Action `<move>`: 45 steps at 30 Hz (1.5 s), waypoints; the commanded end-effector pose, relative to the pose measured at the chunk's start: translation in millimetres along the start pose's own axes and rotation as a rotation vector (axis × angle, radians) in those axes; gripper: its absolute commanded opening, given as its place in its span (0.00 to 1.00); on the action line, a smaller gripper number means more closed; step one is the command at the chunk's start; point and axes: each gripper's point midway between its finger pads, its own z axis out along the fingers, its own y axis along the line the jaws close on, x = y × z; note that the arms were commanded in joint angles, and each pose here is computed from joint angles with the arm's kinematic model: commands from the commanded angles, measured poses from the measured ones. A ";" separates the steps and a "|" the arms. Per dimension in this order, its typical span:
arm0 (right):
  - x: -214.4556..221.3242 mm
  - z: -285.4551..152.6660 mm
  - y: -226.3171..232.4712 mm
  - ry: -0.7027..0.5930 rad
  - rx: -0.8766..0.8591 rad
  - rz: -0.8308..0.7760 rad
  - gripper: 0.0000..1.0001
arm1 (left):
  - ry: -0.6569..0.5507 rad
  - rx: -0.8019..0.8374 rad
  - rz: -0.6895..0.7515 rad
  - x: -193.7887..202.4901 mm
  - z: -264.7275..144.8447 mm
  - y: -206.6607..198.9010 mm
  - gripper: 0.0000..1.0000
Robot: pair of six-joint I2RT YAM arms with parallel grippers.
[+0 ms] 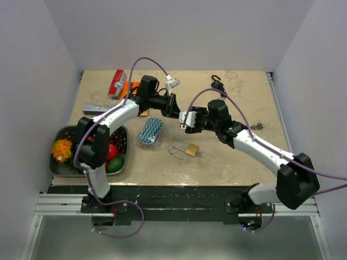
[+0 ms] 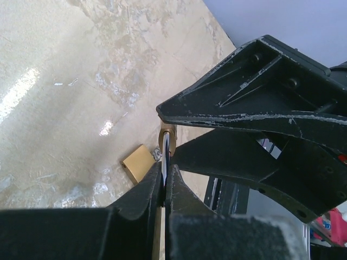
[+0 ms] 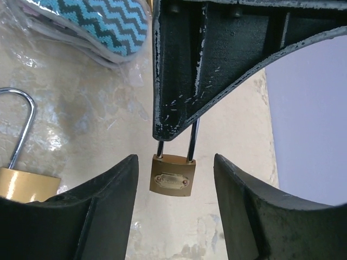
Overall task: Lock with the key
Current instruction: Place the lock at the center of the board.
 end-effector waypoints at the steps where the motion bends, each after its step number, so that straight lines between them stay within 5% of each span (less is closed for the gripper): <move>1: 3.0 6.5 -13.6 0.017 0.065 -0.044 0.59 | -0.035 0.036 0.076 -21.3 -7.4 -23.4 0.00; 7: 4.7 10.4 -15.1 0.030 0.065 -0.035 0.41 | -0.035 0.039 0.084 -21.9 -8.7 -25.8 0.00; 12: 2.5 8.3 -17.3 0.029 0.073 -0.011 0.09 | -0.038 0.039 0.092 -22.5 -9.1 -26.5 0.02; 13: 0.6 6.6 -20.5 0.026 0.084 0.001 0.00 | -0.040 0.034 0.094 -22.6 -9.9 -25.6 0.14; 15: -3.9 4.5 -21.9 0.019 0.088 0.070 0.00 | -0.046 0.017 0.102 -22.3 -12.1 -22.3 0.31; 19: 13.1 -9.6 -34.4 0.061 0.110 0.244 0.00 | -0.098 -0.056 0.111 -29.4 -34.9 -15.0 0.95; 20: 25.1 -18.1 -46.7 0.084 0.135 0.287 0.00 | -0.110 -0.072 0.116 -31.8 -41.3 -12.6 0.99; 24: 64.6 -43.0 -50.4 0.177 0.158 0.545 0.00 | -0.247 -0.231 0.176 -60.4 -91.7 10.1 0.99; 32: 168.1 -93.5 -36.8 0.458 0.341 1.121 0.00 | -0.598 -0.686 0.520 -127.8 -183.6 4.9 0.99; 36: 216.0 -112.5 -21.2 0.604 0.423 1.232 0.00 | -0.579 -0.760 0.472 -119.5 -188.9 20.8 0.99; 39: 244.3 -122.0 -15.2 0.671 0.471 1.270 0.00 | -0.469 -0.685 0.483 -104.4 -172.6 20.2 0.99; 45: 285.0 -127.6 -10.3 0.744 0.506 1.326 0.00 | -0.460 -0.640 0.441 -92.7 -164.6 19.6 0.99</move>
